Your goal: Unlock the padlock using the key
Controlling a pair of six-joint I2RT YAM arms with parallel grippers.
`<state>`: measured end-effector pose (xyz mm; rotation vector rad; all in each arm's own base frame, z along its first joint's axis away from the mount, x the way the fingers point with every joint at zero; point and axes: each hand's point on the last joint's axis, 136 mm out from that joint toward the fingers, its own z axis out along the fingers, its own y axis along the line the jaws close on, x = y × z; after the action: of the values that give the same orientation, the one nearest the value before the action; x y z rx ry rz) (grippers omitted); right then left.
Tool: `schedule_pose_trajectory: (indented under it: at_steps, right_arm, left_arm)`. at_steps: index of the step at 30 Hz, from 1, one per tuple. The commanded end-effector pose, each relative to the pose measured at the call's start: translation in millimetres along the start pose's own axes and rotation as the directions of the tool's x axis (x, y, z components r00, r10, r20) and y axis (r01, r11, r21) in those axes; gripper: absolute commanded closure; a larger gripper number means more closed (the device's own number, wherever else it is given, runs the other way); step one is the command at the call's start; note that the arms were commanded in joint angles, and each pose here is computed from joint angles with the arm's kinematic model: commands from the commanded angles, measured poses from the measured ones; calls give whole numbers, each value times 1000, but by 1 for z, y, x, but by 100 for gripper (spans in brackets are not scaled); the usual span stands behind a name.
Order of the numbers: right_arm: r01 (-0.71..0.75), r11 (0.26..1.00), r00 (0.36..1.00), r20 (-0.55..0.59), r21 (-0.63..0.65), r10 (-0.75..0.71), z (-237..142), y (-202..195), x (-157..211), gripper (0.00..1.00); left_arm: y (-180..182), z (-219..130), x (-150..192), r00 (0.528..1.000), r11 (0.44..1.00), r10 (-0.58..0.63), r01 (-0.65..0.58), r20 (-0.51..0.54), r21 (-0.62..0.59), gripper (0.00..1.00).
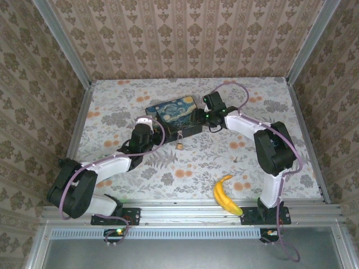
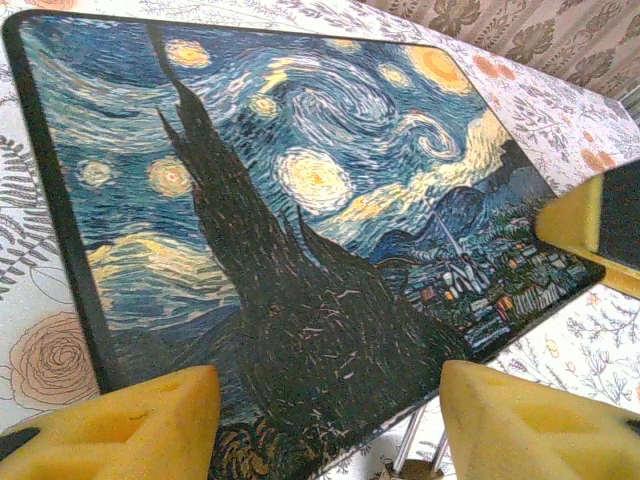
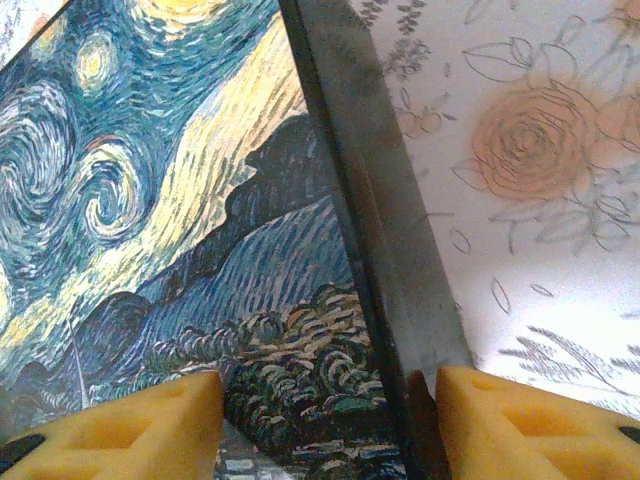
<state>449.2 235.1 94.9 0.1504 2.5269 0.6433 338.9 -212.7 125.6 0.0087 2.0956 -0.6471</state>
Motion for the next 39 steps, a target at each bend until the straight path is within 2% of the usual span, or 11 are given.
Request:
schedule_pose_trajectory:
  at_steps: [1, 5, 12, 15, 18, 21, 25, 29, 34, 39]
  right_arm:
    - [8, 991, 997, -78, -136, -19, 11, 37, 11, 43]
    - [27, 993, 997, -68, -118, -35, 10, 38, 5, 40]
    - [125, 992, 992, -16, 35, -124, -20, 18, -14, 28]
    - [159, 980, 987, 6, 116, -161, -42, 6, -19, 27]
    - [178, 963, 983, 7, 202, -183, -69, -10, -14, 29]
    - [177, 940, 983, -2, 292, -185, -98, -35, 5, 33]
    - [160, 906, 987, -32, 391, -160, -136, -73, 45, 43]
    - [136, 897, 990, -94, 419, -107, -155, -104, 94, 49]
    - [91, 895, 986, -166, 436, -19, -156, -134, 137, 56]
    - [-21, 875, 985, -141, 483, 101, -148, -160, 147, 58]
  left_arm:
    - [-10, 4, 8, 999, 999, -18, 19, -46, 30, 40]
    - [-8, 3, 2, 999, 1000, -20, 20, -28, 15, 40]
    - [1, -12, -8, 1000, 999, -7, 7, -2, -32, 34]
    - [7, -22, -14, 1000, 998, -6, 7, 21, -62, 28]
    - [14, -36, -20, 999, 995, 1, 3, 40, -98, 17]
    - [21, -53, -28, 998, 991, 21, -13, 61, -135, 0]
    - [30, -78, -35, 996, 984, 49, -35, 80, -176, 0]
    - [34, -97, -38, 993, 984, 41, -21, 111, -176, 0]
    - [33, -105, -32, 993, 990, 9, 8, 117, -142, 0]
    - [32, -100, -27, 995, 992, -16, 28, 98, -124, 0]
